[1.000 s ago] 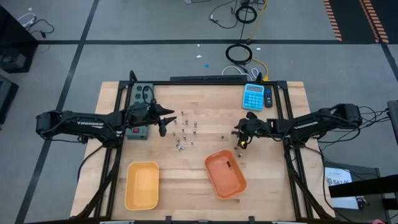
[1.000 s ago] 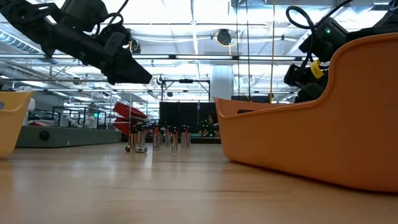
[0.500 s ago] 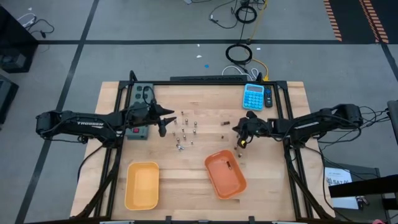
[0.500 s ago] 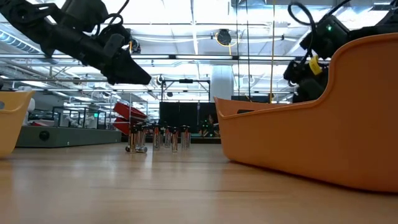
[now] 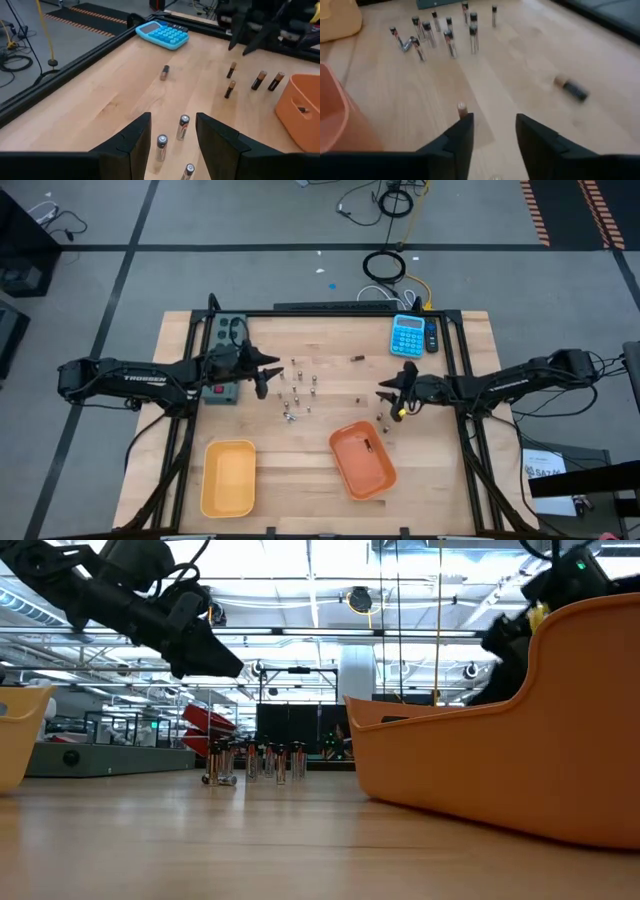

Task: Sort batteries
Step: Put the brown battery into the orange bin

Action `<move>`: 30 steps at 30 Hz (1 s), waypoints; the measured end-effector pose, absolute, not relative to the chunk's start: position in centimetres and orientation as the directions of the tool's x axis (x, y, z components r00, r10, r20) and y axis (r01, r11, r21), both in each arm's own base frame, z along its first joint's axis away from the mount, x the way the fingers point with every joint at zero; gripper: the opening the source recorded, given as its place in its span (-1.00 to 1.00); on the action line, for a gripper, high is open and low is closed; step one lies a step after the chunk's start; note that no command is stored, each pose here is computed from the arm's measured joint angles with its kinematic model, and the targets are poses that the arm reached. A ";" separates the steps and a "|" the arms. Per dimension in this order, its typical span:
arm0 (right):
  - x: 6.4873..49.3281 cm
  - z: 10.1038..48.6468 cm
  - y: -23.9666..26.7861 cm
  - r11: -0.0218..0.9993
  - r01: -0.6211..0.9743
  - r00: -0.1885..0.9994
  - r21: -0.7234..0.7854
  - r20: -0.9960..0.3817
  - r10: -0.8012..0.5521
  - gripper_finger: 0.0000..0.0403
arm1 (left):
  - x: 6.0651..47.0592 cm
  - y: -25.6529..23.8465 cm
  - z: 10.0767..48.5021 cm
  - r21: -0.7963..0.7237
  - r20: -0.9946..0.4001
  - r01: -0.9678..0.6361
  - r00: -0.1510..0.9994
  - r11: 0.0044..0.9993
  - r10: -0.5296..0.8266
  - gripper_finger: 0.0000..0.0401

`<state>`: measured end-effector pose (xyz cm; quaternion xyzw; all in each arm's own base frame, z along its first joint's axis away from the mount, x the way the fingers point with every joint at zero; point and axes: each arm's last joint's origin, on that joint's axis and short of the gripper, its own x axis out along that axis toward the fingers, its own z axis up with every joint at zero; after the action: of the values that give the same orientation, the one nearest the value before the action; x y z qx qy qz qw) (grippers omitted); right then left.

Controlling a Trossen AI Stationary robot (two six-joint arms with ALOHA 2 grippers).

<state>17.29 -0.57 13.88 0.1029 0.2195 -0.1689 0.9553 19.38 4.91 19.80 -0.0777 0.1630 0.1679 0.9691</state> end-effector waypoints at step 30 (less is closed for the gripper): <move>32.4 23.9 -24.8 0.926 0.375 0.571 0.055 -0.800 -0.184 -0.26 | 19.6 5.0 20.7 -0.033 -0.257 -0.352 0.907 0.935 0.333 -0.18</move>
<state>32.42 -24.76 23.85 0.1098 0.4349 -0.1587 0.8795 19.62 5.04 20.66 -0.0392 0.1247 0.1755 0.9758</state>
